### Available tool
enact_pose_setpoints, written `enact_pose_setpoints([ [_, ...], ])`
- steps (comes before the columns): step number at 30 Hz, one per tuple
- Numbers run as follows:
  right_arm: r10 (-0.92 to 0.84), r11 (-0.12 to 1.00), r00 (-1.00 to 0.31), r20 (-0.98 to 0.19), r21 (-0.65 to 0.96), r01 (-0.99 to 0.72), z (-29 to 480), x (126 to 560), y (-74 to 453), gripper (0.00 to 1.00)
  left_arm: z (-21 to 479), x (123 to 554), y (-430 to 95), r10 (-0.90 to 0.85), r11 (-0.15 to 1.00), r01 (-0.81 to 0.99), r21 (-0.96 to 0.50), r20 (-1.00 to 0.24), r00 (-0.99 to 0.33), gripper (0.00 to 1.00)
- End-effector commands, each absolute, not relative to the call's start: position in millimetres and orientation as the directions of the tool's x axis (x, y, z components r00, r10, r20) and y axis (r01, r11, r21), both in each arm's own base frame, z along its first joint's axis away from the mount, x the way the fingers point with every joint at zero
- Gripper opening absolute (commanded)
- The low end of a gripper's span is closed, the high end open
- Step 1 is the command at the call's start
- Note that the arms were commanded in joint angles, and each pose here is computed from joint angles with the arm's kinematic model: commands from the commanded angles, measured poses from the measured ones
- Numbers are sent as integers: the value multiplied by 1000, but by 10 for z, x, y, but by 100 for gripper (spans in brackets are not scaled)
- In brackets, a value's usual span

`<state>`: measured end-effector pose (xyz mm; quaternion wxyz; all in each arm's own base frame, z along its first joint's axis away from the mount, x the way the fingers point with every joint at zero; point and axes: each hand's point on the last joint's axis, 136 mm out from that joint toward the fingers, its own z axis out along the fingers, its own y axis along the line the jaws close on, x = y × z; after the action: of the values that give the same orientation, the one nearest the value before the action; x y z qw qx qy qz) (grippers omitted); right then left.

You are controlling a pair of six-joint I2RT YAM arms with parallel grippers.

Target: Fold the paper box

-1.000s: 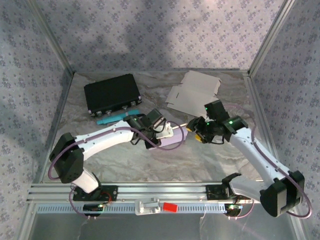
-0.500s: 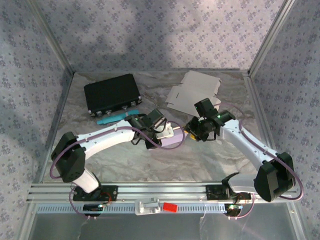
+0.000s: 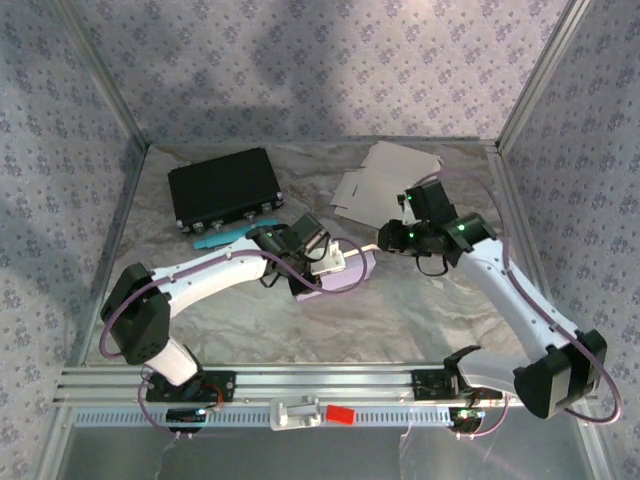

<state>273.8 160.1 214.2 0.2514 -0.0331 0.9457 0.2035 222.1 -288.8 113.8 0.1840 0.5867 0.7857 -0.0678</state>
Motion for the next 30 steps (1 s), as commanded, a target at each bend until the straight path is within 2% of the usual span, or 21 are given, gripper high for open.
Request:
enact_pose_setpoints([
  [1, -322, 840, -731, -601, 174, -513, 2188, 2779, 1634, 28, 1160, 2181, -2877, 901, 273, 959, 79, -369, -226, 26],
  [6, -464, 771, -682, -565, 120, -625, 2130, 2888, 1685, 32, 1141, 2155, -2860, 907, 254, 965, 61, -363, -215, 26],
  [10, -517, 712, -662, -543, 155, -684, 2131, 2915, 1833, 32, 1144, 2175, -2852, 906, 254, 965, 57, -364, -217, 26],
  [15, -525, 728, -713, -465, 188, -659, 2015, 2931, 1847, 33, 1148, 2198, -2852, 908, 251, 967, 52, -359, -217, 26],
  [24, -531, 737, -730, -431, 190, -649, 1896, 2781, 1781, 39, 1119, 2211, -2826, 911, 250, 967, 46, -350, -219, 26],
  [30, -543, 741, -728, -419, 169, -650, 1827, 2724, 1727, 39, 1105, 2223, -2821, 916, 243, 969, 43, -340, -214, 26],
])
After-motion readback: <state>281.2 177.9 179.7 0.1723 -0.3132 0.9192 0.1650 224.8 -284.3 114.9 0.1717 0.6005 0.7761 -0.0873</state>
